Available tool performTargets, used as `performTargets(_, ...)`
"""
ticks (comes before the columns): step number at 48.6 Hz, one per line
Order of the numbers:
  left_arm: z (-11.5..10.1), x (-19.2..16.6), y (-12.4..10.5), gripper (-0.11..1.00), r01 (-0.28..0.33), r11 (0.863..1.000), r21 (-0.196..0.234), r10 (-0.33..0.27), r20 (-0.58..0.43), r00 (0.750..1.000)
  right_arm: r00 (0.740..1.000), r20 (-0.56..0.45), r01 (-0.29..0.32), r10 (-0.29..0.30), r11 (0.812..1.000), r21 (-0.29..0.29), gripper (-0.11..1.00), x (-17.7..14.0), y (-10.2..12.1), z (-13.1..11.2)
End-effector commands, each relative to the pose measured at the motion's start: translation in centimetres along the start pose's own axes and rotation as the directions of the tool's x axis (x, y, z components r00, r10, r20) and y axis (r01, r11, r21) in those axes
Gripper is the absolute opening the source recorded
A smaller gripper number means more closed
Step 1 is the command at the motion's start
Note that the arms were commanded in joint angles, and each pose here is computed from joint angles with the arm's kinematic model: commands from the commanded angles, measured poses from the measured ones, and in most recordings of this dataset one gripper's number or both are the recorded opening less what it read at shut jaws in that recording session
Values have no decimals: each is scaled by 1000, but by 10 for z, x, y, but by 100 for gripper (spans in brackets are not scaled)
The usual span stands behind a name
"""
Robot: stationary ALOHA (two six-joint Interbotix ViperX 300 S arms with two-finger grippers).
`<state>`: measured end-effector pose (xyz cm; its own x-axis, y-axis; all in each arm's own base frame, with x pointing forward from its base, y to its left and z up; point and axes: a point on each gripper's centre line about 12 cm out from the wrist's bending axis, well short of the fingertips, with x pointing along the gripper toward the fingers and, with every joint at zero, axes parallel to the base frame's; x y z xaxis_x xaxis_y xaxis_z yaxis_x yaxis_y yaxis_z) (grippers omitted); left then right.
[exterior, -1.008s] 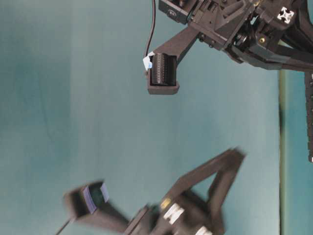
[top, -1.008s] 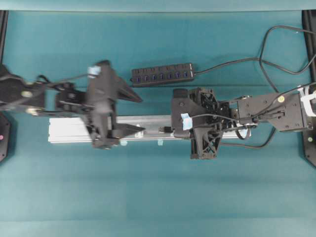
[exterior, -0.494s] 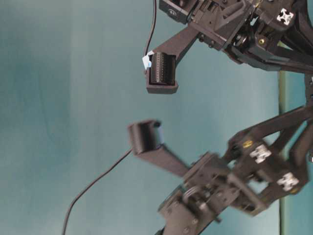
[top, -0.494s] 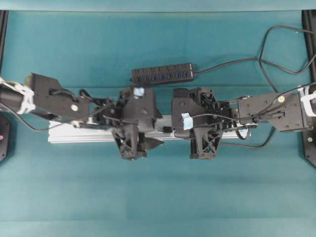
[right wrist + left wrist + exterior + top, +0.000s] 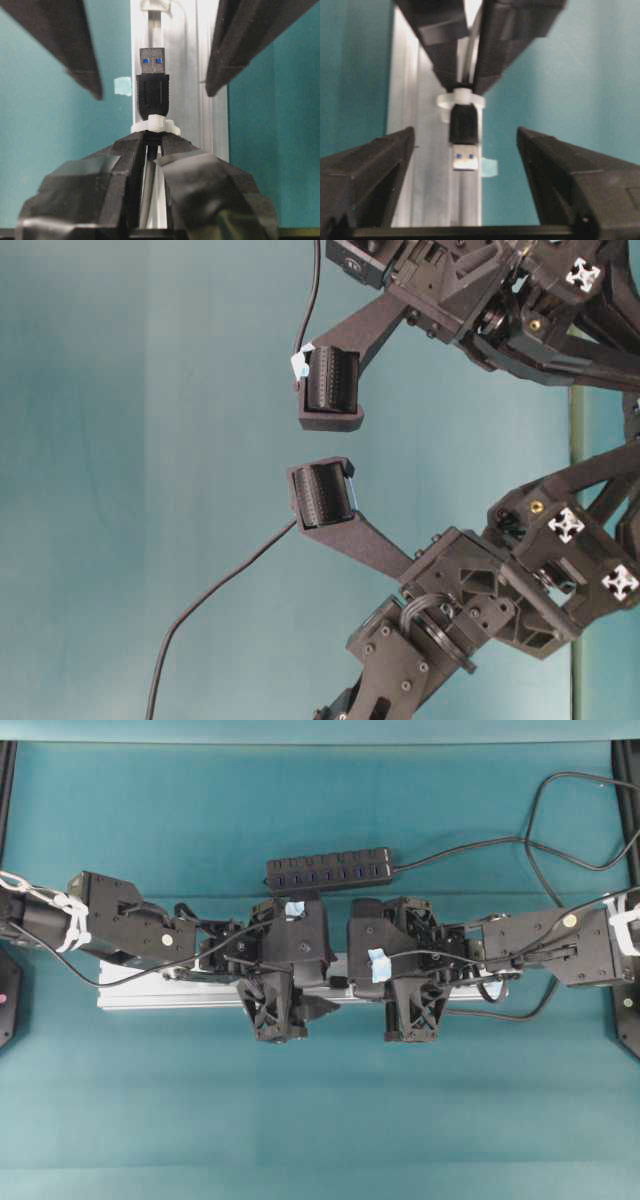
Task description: Pass the USB cable through three rings with both arms.
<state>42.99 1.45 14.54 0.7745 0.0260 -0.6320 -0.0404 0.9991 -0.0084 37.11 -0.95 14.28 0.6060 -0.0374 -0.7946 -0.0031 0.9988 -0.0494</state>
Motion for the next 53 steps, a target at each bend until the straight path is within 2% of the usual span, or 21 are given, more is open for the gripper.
performTargets(1, 7, 0, 1, 76, -1, 1000, 4, 1, 23, 1000, 999, 41, -2, 2, 1000, 1, -7, -7, 1, 9)
performTargets(5, 5, 1, 1, 62, -1, 1000, 5, 1, 17, 1000, 999, 40, -2, 2, 1000, 1, -7, -6, 1, 9)
performTargets(8, 4, 1, 1, 46, -1, 1000, 5, 1, 12, 1000, 999, 40, -2, 2, 1000, 1, -7, -6, 1, 9)
performTargets(12, 3, 2, -1, 27, 1, 1000, 18, -1, 11, 1000, 999, 40, -2, 2, 1000, 1, -7, -6, 1, 9)
performTargets(14, 3, 2, -1, 21, 1, 1000, 26, -1, 9, 1000, 999, 41, -2, 2, 1000, 1, -7, -6, 1, 9)
performTargets(21, 4, 1, -1, 21, 2, 999, 51, -3, 9, 1000, 999, 37, -3, 3, 1000, 2, -8, -6, 1, 8)
performTargets(33, 4, -2, -1, 21, 2, 999, 54, -2, -6, 1000, 1000, 8, -8, 8, 1000, 26, -7, -6, 2, 4)
performTargets(40, 4, -4, -1, 21, 3, 999, 54, -2, -17, 1000, 1000, -6, -10, 10, 999, 34, -2, -6, 3, 3)
performTargets(44, 4, -6, -2, 21, 4, 999, 54, -3, -17, 1000, 1000, -11, -10, 10, 999, 34, 7, -7, 3, 2)
performTargets(47, 4, -6, -3, 21, 5, 999, 54, -4, -18, 1000, 1000, -12, -9, 10, 999, 33, 19, -7, 3, 2)
performTargets(53, 5, -8, -3, 21, 6, 998, 55, -5, -15, 1000, 1000, -5, -9, 9, 999, 32, 53, -8, 2, 4)
